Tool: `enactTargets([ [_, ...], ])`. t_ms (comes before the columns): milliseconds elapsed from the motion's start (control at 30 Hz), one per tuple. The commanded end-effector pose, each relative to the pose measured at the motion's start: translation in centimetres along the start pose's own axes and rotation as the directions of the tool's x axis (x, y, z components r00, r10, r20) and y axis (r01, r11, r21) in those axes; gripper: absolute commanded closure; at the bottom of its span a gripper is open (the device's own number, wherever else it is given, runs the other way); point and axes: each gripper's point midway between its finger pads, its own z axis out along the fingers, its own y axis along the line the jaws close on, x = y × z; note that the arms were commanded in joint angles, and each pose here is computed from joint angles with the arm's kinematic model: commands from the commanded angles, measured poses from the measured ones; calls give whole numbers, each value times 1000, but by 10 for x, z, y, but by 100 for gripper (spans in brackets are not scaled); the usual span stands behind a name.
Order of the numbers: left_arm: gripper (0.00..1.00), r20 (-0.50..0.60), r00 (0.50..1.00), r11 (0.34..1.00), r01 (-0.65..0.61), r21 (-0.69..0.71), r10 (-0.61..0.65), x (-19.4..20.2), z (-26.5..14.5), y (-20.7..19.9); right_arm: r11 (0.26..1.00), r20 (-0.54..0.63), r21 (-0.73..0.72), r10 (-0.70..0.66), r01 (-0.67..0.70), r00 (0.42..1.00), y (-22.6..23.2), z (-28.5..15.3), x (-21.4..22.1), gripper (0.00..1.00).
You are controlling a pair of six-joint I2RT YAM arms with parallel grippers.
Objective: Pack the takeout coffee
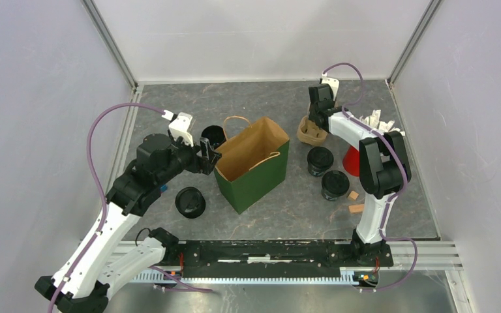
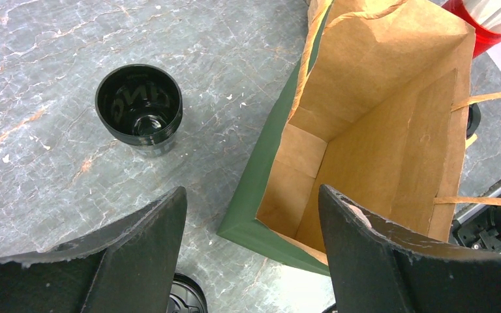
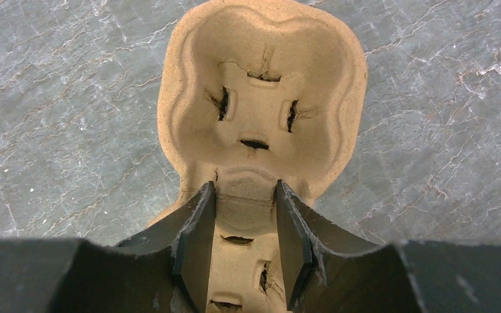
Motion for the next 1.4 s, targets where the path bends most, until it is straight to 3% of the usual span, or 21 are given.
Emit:
enactTargets([
  [0, 20, 30, 998, 999, -50, -4, 50, -7, -3, 2, 1000, 62, 5, 21, -22, 998, 2, -3, -28, 60],
  [433, 20, -31, 999, 997, -39, -69, 37, 3, -4, 13, 1000, 91, 10, 8, -9, 996, 0, -12, -44, 63],
  [1367, 19, -36, 999, 998, -21, -56, 19, 6, -6, 10, 992, 128, -33, -114, 119, 985, 4, -14, -53, 61],
])
